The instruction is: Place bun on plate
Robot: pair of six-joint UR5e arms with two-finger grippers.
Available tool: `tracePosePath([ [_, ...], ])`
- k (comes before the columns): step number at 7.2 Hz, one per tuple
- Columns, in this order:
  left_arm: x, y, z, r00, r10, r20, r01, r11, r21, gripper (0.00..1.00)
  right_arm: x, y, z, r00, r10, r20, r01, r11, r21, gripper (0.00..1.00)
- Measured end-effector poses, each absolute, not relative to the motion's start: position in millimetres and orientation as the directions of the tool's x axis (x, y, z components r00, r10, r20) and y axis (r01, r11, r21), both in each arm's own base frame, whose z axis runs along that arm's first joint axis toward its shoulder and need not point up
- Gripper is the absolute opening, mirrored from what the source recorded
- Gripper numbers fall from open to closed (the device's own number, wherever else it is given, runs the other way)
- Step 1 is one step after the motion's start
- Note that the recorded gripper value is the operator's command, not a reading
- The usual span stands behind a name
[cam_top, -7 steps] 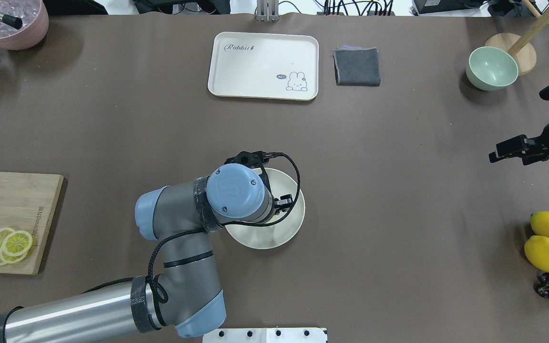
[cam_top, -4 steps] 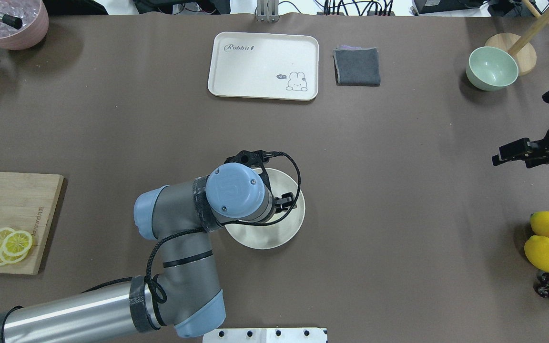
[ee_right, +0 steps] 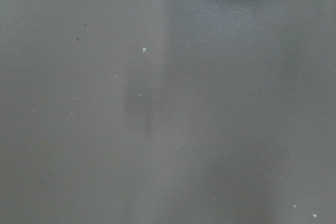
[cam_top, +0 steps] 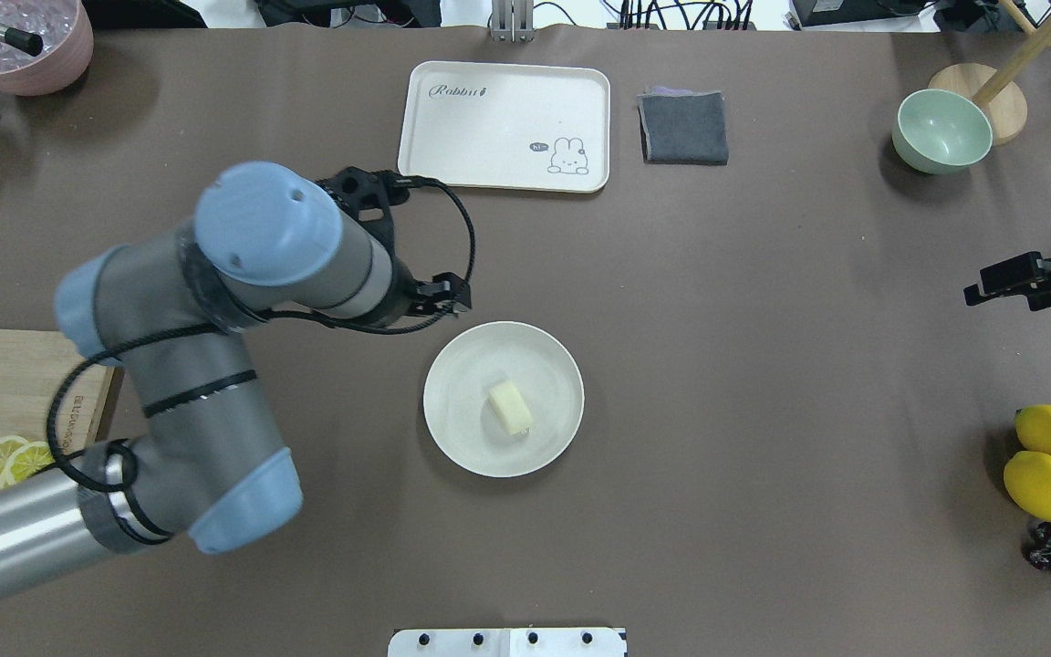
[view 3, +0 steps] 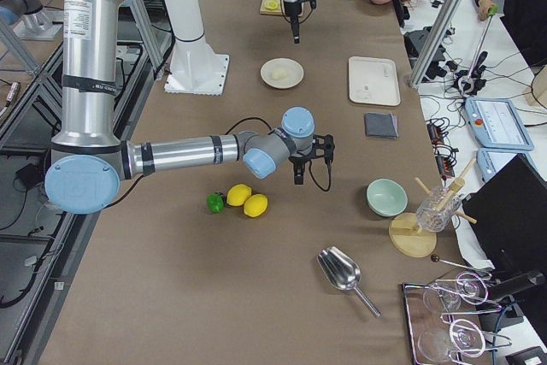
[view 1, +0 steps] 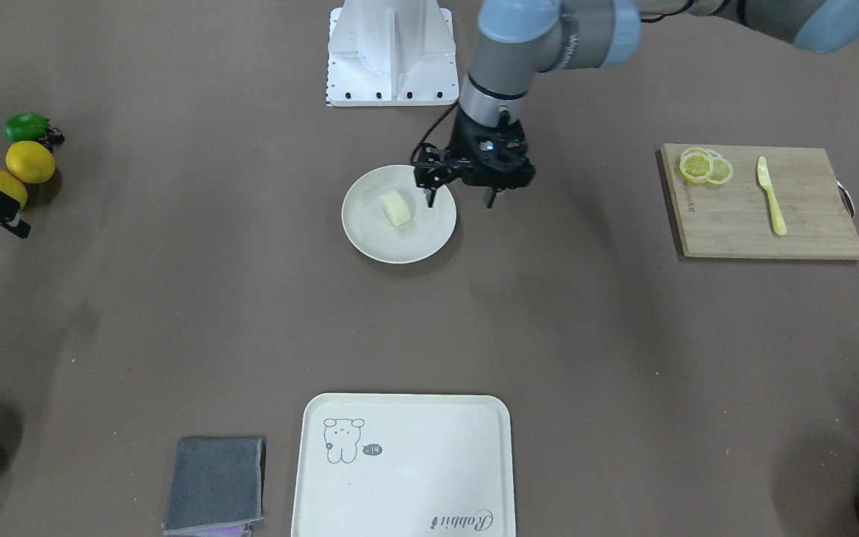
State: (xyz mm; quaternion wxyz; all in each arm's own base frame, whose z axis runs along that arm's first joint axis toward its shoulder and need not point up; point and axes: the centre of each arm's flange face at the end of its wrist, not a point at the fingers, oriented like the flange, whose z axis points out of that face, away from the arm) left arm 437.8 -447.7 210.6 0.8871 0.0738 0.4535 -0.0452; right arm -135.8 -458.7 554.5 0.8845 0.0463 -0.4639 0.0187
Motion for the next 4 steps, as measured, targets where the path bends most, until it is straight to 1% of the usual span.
tracePosePath([
  [2,311,-496,312,0.663,0.158,-0.731,0.004,0.977,0.215,0.97,-91,-467,586,0.626,-0.057,0.778,-0.044,0.993,0.108,1.00],
  [4,183,-514,413,0.669,0.286,-0.686,-0.131,0.954,0.271,0.97,-33,-474,627,0.673,-0.122,0.729,0.006,0.987,0.159,1.00],
])
